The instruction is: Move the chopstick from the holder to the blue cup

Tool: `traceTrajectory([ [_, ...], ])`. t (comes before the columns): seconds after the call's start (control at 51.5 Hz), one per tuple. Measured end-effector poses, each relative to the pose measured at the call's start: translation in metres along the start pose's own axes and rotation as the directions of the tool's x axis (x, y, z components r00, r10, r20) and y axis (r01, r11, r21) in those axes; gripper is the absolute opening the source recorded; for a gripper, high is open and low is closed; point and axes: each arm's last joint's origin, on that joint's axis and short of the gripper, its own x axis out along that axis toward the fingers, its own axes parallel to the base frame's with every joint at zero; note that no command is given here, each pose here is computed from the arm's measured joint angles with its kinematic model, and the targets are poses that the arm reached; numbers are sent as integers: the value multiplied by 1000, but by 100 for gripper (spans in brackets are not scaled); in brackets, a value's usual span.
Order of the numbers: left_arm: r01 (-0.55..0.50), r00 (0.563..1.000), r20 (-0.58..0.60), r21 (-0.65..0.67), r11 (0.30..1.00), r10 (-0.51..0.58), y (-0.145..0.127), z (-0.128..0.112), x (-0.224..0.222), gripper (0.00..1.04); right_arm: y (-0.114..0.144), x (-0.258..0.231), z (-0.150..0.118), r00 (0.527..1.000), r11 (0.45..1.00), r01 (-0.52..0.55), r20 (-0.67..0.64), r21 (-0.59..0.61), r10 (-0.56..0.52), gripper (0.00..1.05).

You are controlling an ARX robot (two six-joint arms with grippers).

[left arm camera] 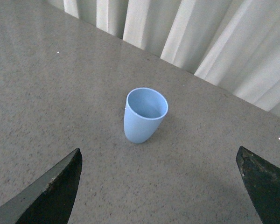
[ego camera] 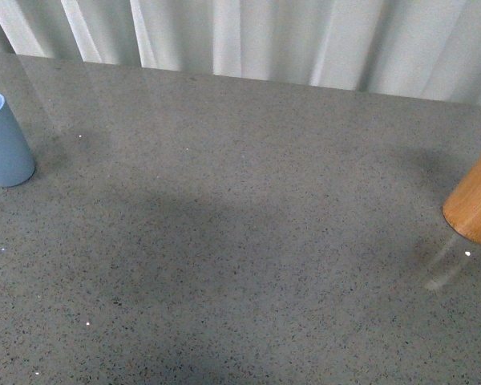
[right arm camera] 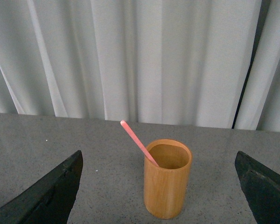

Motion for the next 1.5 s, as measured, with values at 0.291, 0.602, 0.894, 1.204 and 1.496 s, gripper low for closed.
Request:
traceTrajectory([
  [0.291, 57, 997, -62, 100, 993, -51, -25, 40, 61, 98, 0, 0, 0, 1000, 1000, 0, 0, 0, 0, 95],
  [0.602, 57, 905, -423, 194, 979, 31, -53, 51, 145, 98, 0, 0, 0, 1000, 1000, 0, 0, 0, 0, 95],
  [0.894, 17, 897, -431, 247, 969, 94, -52, 62, 190, 98, 0, 0, 0, 1000, 1000, 0, 0, 0, 0, 95],
  [1.204, -78, 849, -471, 341, 937, 241, -26, 49, 229, 98, 0, 0, 0, 1000, 1000, 0, 0, 0, 0, 95],
  [1.496, -61, 836, -494, 348, 935, 238, -26, 33, 238, 98, 0, 0, 0, 1000, 1000, 0, 0, 0, 0, 95],
])
